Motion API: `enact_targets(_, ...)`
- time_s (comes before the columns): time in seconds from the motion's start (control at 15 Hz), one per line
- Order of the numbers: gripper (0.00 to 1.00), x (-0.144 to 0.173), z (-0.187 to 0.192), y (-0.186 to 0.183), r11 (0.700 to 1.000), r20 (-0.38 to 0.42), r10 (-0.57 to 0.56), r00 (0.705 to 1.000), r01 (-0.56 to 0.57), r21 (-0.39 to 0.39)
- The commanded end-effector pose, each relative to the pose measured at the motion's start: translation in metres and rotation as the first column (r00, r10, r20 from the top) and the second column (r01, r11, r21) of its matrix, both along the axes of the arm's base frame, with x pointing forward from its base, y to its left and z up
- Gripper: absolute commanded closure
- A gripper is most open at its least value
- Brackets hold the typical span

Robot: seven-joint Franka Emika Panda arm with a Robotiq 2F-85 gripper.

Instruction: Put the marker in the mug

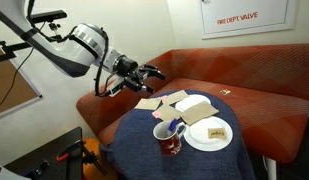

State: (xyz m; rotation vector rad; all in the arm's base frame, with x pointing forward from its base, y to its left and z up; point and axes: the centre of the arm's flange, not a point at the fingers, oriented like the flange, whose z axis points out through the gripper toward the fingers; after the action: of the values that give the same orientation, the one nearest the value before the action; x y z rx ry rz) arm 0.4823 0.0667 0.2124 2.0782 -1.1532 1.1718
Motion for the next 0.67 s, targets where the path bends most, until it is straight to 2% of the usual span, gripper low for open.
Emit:
enact_targets(0.0,0.00,-0.019,0.039,0.002,0.999,0.009,0.002,1.000,-0.001,-0.033)
enact_targets(0.47,0.00,-0.029,0.073,0.003,0.998,0.043,0.029,0.999,-0.027,-0.053)
enact_targets(0.53,0.00,-0.030,0.075,0.003,0.998,0.048,0.039,0.998,-0.036,-0.052)
enact_targets(0.6,0.00,-0.016,0.060,0.002,0.999,0.045,0.027,0.999,-0.026,-0.026)
